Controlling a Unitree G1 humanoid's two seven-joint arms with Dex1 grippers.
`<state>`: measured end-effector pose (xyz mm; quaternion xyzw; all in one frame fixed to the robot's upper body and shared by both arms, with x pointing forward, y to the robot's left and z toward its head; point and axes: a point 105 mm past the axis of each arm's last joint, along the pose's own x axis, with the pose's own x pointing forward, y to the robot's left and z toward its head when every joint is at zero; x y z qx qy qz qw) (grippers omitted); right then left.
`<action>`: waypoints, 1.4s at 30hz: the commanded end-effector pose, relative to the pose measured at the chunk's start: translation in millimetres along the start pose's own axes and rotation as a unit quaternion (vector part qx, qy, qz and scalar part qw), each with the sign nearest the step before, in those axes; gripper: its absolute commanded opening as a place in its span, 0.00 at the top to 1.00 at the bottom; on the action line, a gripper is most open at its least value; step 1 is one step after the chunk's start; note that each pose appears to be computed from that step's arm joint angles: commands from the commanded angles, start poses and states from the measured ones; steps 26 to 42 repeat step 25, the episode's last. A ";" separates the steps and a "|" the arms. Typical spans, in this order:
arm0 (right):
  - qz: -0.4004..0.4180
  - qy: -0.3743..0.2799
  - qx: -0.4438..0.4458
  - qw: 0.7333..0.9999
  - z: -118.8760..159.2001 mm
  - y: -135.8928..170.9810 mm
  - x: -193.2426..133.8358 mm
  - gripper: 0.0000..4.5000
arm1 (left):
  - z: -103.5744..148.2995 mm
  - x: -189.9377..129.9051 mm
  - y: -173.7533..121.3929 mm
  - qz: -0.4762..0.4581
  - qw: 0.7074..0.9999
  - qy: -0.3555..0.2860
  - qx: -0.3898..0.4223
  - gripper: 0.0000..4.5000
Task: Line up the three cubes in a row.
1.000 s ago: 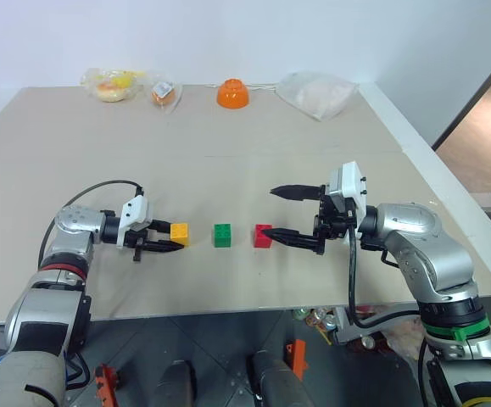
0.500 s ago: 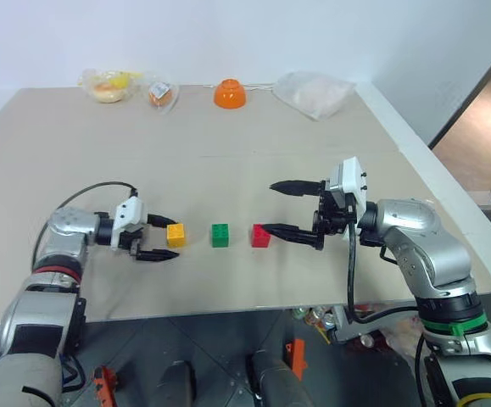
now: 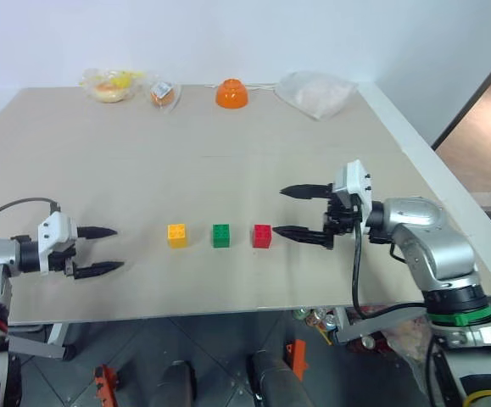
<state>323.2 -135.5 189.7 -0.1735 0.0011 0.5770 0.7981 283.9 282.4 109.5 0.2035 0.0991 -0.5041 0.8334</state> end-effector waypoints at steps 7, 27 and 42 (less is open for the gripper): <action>-0.009 0.024 -0.015 1.000 -4.5 -8.3 -23.9 0.03 | 74.6 -10.0 -18.6 0.065 0.995 -0.074 -0.020 0.12; -0.030 0.002 -0.001 1.000 -5.5 -2.5 -14.7 0.03 | 71.9 -2.3 -13.4 0.155 0.980 -0.093 -0.086 0.12; -0.030 0.002 -0.001 1.000 -5.5 -2.5 -14.7 0.03 | 71.9 -2.3 -13.4 0.155 0.980 -0.093 -0.086 0.12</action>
